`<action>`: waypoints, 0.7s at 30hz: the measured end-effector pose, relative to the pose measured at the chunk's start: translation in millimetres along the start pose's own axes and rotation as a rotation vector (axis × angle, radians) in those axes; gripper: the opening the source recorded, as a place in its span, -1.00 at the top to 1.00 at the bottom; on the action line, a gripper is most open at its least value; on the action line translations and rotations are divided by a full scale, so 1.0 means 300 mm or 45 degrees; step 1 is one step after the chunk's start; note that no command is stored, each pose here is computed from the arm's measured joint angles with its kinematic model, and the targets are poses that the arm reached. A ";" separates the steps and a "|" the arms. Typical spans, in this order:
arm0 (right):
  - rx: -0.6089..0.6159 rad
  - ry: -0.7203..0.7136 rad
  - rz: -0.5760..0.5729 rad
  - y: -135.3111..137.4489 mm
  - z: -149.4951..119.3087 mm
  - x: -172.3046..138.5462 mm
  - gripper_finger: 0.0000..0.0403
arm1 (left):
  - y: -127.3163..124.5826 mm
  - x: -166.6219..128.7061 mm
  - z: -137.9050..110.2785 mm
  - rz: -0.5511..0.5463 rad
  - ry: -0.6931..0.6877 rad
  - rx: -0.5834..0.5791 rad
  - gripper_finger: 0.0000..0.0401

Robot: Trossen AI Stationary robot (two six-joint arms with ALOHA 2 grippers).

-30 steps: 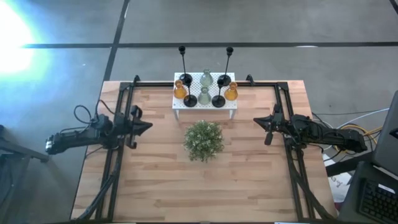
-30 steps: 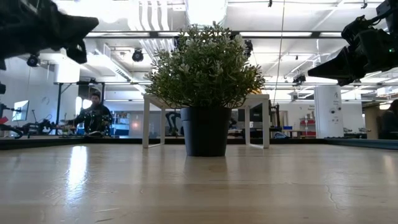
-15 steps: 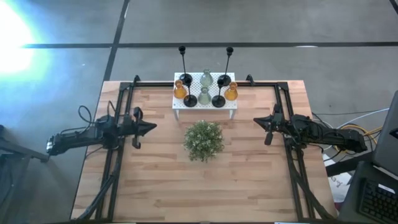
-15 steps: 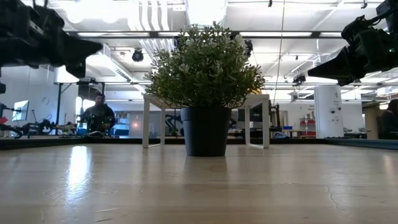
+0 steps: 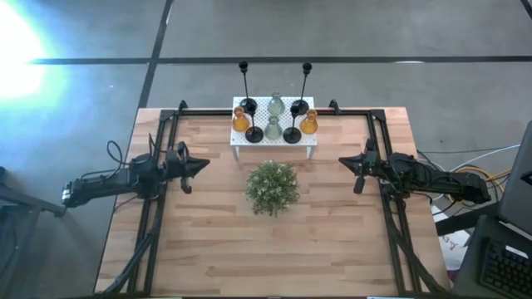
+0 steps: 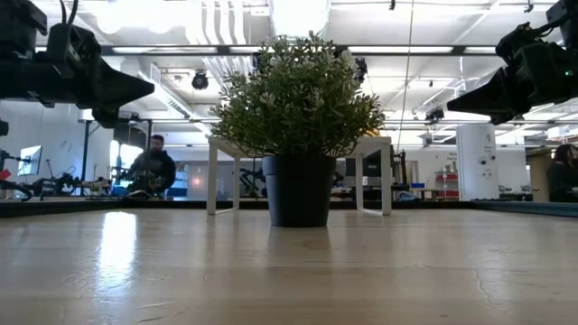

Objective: Pick & Place candle stick holders
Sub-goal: Return to Home Position

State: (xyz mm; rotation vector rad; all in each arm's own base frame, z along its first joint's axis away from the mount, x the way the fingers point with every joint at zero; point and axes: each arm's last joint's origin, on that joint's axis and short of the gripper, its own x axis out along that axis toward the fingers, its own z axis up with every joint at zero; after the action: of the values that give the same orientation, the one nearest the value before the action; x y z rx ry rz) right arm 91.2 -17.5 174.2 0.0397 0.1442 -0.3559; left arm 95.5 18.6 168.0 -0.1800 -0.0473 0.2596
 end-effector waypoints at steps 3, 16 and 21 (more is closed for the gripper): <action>0.002 0.000 0.000 0.000 0.000 0.000 0.96 | 0.000 0.000 0.000 0.003 0.000 0.001 0.94; 0.001 0.000 0.000 0.000 0.000 0.000 0.96 | 0.000 0.000 0.004 0.003 -0.019 0.000 0.94; 0.002 0.000 0.000 0.000 0.000 0.000 0.96 | 0.000 0.000 0.004 0.003 -0.019 0.000 0.94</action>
State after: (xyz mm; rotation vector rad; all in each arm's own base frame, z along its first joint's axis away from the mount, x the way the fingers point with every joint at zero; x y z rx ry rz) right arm 91.2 -17.5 174.2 0.0411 0.1439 -0.3560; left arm 95.4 18.7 169.3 -0.1784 -0.0621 0.2632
